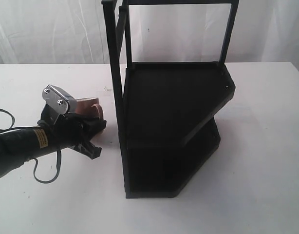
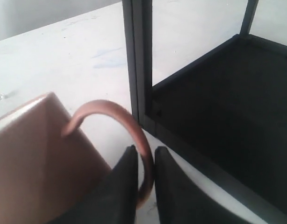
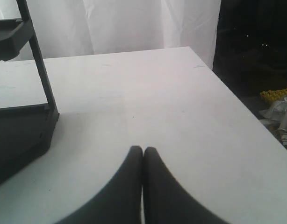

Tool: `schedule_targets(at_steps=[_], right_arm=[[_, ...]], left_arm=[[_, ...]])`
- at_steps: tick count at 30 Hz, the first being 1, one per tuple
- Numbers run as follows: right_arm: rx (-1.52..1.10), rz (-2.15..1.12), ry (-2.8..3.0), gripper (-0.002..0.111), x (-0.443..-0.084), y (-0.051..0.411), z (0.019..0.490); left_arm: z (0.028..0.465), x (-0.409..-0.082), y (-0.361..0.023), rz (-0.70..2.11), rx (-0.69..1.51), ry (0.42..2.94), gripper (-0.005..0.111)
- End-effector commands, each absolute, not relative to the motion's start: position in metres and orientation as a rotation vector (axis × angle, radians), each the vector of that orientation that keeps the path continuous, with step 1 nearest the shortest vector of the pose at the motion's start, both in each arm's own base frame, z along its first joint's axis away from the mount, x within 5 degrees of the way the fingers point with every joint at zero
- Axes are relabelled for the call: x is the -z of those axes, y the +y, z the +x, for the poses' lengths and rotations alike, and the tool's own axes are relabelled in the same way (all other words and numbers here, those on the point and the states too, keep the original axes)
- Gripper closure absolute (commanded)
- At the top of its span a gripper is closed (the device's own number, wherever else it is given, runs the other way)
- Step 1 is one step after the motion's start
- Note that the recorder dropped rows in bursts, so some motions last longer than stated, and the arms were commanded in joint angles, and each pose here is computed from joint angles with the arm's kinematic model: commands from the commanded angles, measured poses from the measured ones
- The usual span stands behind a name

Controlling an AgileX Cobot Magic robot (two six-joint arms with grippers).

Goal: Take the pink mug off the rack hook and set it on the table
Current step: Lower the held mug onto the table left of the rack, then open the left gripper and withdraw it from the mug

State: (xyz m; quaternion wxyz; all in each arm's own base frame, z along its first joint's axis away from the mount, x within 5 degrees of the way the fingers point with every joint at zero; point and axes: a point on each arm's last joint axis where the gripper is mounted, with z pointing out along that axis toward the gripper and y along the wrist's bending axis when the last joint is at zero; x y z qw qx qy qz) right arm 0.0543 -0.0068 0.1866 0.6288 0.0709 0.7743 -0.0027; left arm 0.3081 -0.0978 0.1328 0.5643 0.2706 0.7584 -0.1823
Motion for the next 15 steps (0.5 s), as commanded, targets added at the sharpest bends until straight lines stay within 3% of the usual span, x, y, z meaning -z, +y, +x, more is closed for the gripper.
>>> schedule_targets(at_steps=[1, 5, 10, 14, 15], right_arm=[[0.002, 0.158, 1.763, 0.108, -0.187, -0.006, 0.054], [0.002, 0.158, 1.763, 0.108, -0.187, -0.006, 0.054], [0.002, 0.158, 1.763, 0.108, -0.187, -0.006, 0.054], [0.002, 0.158, 1.763, 0.108, -0.187, -0.006, 0.054], [0.002, 0.158, 1.763, 0.108, -0.187, -0.006, 0.054]], left_arm=[[0.308, -0.130, -0.096, 0.646, 0.419, 1.818, 0.074], [0.307, -0.130, -0.097, 0.649, 0.424, 1.821, 0.064], [0.299, -0.135, -0.104, 0.740, 0.515, 1.797, 0.063], [0.282, -0.160, -0.103, 0.783, 0.502, 1.724, 0.071], [0.275, -0.174, -0.101, 0.786, 0.490, 1.684, 0.078]])
